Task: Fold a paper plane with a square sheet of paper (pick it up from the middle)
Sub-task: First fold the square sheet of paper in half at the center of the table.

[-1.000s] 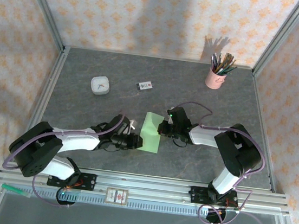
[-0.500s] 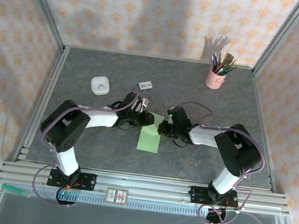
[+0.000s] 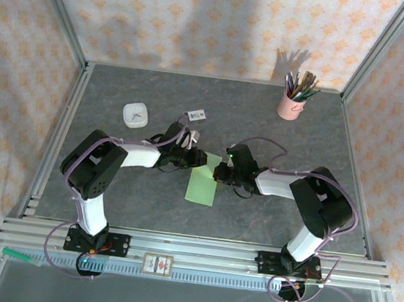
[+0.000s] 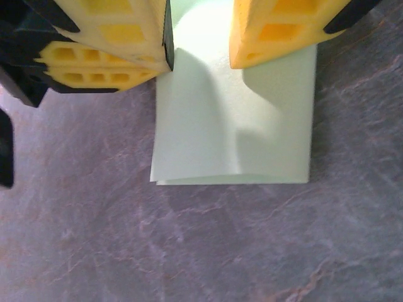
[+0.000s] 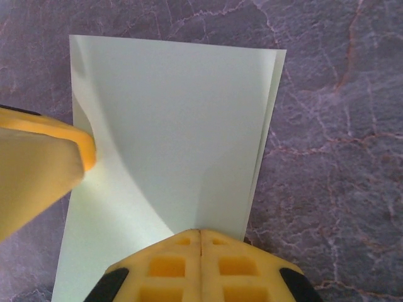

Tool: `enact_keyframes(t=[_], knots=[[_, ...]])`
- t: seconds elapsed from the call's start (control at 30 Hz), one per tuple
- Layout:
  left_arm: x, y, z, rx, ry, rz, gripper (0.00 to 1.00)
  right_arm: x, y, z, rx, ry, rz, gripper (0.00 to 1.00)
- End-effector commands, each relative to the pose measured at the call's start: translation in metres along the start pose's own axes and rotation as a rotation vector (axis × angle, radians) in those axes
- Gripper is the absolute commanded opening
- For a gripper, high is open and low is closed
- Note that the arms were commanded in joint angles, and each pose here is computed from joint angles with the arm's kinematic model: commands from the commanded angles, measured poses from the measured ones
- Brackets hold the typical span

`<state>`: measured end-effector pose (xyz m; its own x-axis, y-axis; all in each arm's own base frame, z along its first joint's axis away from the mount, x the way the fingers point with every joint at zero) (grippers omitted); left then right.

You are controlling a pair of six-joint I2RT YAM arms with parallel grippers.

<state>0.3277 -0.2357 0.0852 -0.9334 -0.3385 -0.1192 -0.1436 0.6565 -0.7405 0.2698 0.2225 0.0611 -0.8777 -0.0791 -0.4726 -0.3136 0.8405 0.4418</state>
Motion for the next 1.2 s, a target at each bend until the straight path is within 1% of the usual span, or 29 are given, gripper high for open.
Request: enact_keyframes(t=[0.0,0.1,0.17,0.2,0.33,0.47,0.5,0.57,0.73,0.9,1.03,1.17], knots=[[-0.012,-0.011,0.002,0.027,-0.017,0.036,0.32,0.056,-0.053,0.003,0.280,0.194,0.052,0.01],[-0.017,-0.003,0.013,0.005,-0.009,0.028,0.32,0.056,-0.053,0.002,0.283,0.192,0.051,0.01],[-0.022,-0.003,0.014,0.001,-0.017,0.031,0.32,0.056,-0.054,0.002,0.286,0.193,0.050,0.01],[-0.022,0.007,0.021,-0.019,-0.009,0.019,0.32,0.057,-0.054,0.002,0.286,0.194,0.050,0.01],[-0.032,0.018,0.019,-0.046,-0.022,0.003,0.32,0.057,-0.054,0.002,0.286,0.193,0.049,0.01],[-0.034,0.007,0.011,-0.005,-0.024,0.008,0.33,0.057,-0.054,0.001,0.290,0.193,0.049,0.01],[-0.035,-0.005,0.002,0.031,-0.035,0.019,0.33,0.057,-0.055,0.001,0.290,0.194,0.049,0.01],[-0.036,-0.011,-0.002,0.052,-0.044,0.026,0.33,0.057,-0.054,0.002,0.289,0.194,0.050,0.01],[-0.039,-0.010,0.006,0.043,-0.030,0.024,0.35,0.055,-0.053,0.003,0.285,0.195,0.050,0.01],[-0.045,0.015,0.022,-0.052,-0.032,0.000,0.35,0.055,-0.053,0.002,0.289,0.192,0.050,0.01],[-0.046,0.024,0.025,-0.084,-0.037,-0.002,0.35,0.056,-0.054,0.002,0.290,0.195,0.049,0.01],[-0.048,0.012,0.018,-0.047,-0.047,0.003,0.35,0.057,-0.055,0.002,0.293,0.196,0.051,0.01]])
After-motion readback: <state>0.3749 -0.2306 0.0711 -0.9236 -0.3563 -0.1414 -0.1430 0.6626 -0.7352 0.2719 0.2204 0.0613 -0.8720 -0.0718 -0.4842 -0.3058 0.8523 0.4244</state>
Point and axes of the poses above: each hand's point on the last joint's axis, 136 mm out from that joint toward the fingers, its own z axis out along the fingers, its own y axis along the line the jaws close on, x = y × z, the point moved 6 cm from there along -z, back along the fingers, and after that the axes turned 13 degrees about -z, right-handed, at the moved point
